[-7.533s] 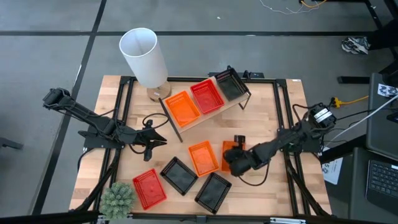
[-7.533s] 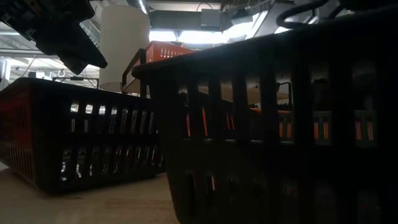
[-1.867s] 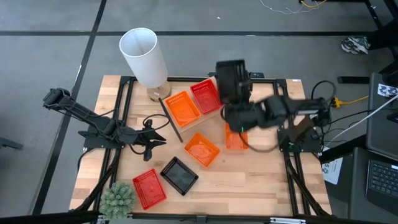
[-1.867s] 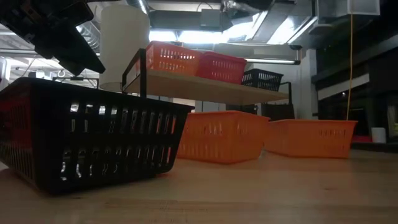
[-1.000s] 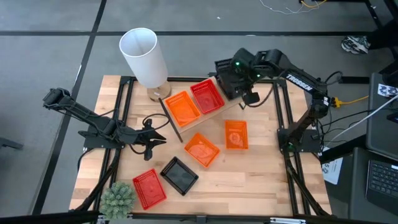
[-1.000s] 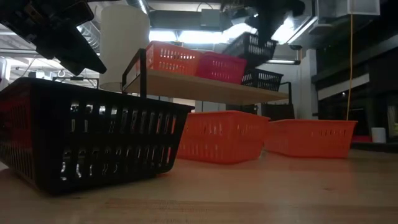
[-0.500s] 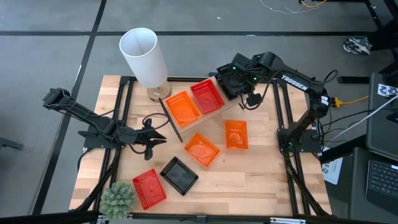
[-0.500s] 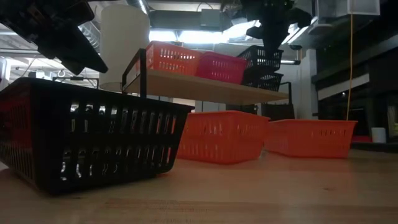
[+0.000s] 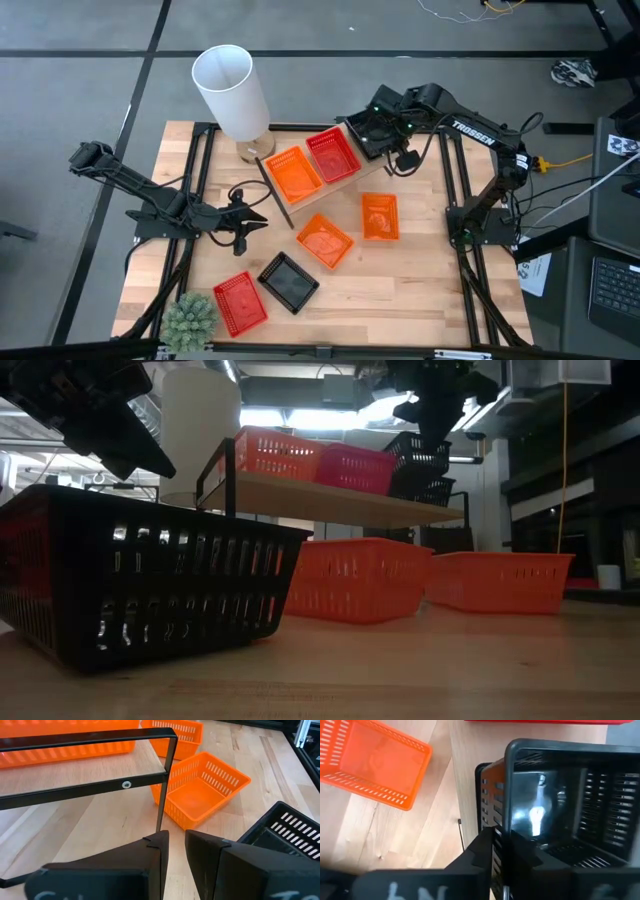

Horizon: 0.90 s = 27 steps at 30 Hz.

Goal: Stack baskets on shelf by color
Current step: Stack the right black basket on top of the other black basket on the shelf

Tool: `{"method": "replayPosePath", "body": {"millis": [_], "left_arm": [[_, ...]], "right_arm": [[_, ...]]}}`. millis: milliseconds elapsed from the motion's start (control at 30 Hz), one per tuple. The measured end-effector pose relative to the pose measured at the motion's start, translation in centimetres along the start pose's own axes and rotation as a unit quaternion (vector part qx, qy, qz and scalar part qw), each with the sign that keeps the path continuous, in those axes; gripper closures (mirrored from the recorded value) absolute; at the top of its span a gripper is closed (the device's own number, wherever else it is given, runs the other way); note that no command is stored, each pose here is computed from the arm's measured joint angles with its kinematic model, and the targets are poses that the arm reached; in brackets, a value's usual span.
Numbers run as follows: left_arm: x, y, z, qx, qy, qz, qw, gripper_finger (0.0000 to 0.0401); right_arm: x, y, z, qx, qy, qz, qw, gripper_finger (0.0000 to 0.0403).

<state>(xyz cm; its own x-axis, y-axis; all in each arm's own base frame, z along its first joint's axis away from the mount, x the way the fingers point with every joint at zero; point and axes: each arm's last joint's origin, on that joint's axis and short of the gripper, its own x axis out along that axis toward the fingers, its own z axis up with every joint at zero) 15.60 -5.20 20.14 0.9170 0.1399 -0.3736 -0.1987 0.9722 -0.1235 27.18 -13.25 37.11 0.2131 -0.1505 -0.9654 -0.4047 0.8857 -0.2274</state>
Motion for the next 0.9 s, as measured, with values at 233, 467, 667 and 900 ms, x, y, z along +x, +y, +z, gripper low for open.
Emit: {"method": "replayPosePath", "body": {"millis": [233, 467, 667, 900], "left_arm": [[0.00, 0.00, 0.00, 0.000, 0.000, 0.000, 1.000, 0.0345], [0.00, 0.00, 0.00, 0.000, 0.000, 0.000, 1.000, 0.0345], [0.00, 0.00, -0.01, 0.000, 0.000, 0.000, 1.000, 0.0345], [0.00, 0.00, 0.00, -0.001, 0.000, 0.000, 1.000, 0.0345]], "right_arm": [[0.00, -0.13, 0.10, 0.000, -0.004, -0.007, 1.000, 0.0315], [-0.02, -0.46, 0.12, 0.023, 0.010, -0.037, 0.999, 0.0285], [-0.01, -0.20, -0.01, 0.050, 0.015, -0.024, 0.998, 0.0284], [-0.04, 0.18, -0.32, 0.102, 0.047, -0.022, 0.993, 0.0283]]}}
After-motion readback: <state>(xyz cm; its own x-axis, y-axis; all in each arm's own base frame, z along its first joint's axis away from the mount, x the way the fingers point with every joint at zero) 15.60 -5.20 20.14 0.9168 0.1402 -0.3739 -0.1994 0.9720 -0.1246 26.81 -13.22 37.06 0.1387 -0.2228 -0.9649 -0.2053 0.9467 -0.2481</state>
